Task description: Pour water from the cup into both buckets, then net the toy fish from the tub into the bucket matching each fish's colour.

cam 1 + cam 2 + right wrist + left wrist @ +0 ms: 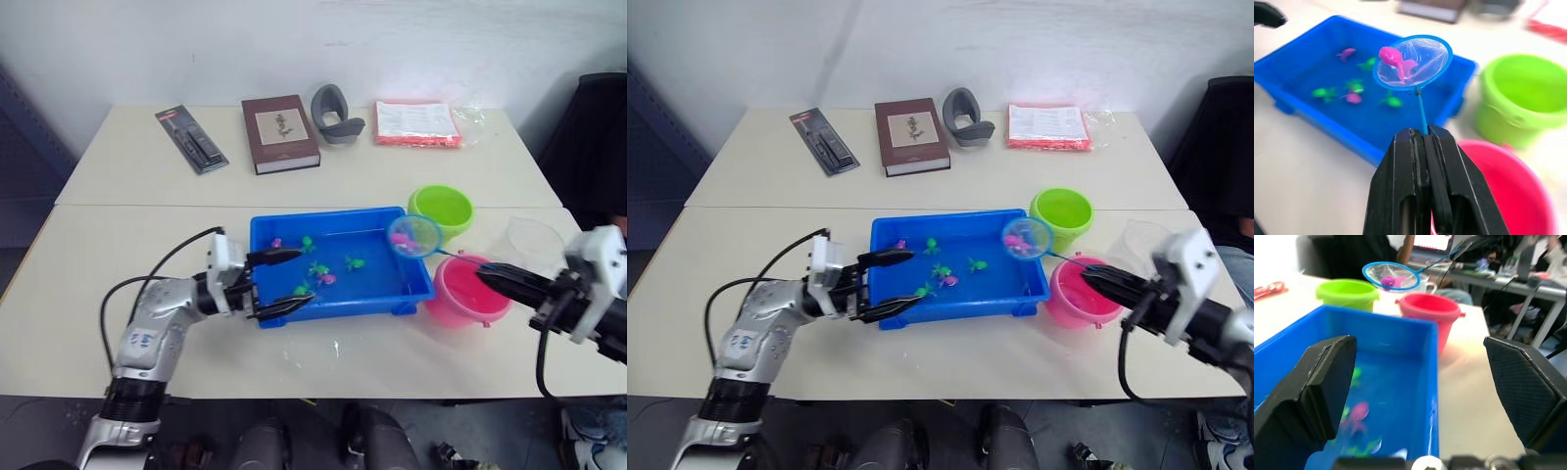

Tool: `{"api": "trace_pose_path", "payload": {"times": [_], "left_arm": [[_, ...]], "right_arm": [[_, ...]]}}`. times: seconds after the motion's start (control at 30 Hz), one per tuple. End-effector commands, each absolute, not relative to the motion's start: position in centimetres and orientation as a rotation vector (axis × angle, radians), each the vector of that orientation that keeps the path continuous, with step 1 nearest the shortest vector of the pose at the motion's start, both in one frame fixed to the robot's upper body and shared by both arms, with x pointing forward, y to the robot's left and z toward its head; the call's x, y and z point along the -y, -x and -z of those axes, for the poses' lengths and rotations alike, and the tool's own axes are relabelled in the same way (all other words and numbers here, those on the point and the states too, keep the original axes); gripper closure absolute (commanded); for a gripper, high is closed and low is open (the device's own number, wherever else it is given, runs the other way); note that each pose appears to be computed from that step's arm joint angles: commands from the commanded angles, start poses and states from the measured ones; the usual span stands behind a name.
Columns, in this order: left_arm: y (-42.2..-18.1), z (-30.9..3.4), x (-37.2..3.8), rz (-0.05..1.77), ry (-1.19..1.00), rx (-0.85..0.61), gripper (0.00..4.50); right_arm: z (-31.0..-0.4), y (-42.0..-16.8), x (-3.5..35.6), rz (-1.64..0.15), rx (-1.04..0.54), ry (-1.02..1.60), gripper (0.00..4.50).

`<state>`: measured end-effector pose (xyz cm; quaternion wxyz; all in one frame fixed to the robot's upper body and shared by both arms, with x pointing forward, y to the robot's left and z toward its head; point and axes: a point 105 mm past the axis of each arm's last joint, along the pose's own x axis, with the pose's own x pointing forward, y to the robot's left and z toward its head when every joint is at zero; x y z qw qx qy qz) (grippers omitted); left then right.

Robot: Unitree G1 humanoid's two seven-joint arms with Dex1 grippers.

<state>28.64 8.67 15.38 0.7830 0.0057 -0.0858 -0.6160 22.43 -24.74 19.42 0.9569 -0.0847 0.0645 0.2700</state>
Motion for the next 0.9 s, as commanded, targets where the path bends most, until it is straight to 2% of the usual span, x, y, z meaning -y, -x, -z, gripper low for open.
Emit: {"api": "trace_pose_path", "payload": {"times": [0.03, 0.2, 0.4, 0.6, 0.67, 0.77, 0.9], "left_arm": [[-28.8, -15.9, -7.5, 1.339, -0.045, 0.220, 0.02], [-29.2, -15.5, -6.4, 1.331, -0.063, 0.238, 0.02], [-29.6, -15.8, -5.4, 1.329, -0.047, 0.263, 0.02], [-29.2, -16.2, -4.4, 1.378, -0.042, 0.276, 0.02], [-29.0, -16.4, -4.2, 1.406, -0.046, 0.277, 0.02], [-28.9, -16.6, -4.0, 1.431, -0.058, 0.277, 0.02], [-28.8, -16.9, -3.9, 1.446, -0.059, 0.280, 0.02]], "right_arm": [[-21.0, -20.9, 25.9, -0.431, -0.056, 0.236, 4.50], [-20.2, -18.9, 28.3, -0.255, -0.078, 0.275, 4.50], [-18.1, -18.3, 30.0, -0.171, -0.138, 0.515, 4.50], [-16.0, -18.5, 30.0, -0.188, -0.129, 0.864, 4.50], [-16.2, -18.5, 30.0, -0.143, -0.090, 1.020, 4.50], [-16.5, -18.8, 28.9, -0.168, -0.027, 1.329, 4.50], [-17.0, -19.0, 28.1, -0.156, 0.055, 1.542, 4.50]]}}
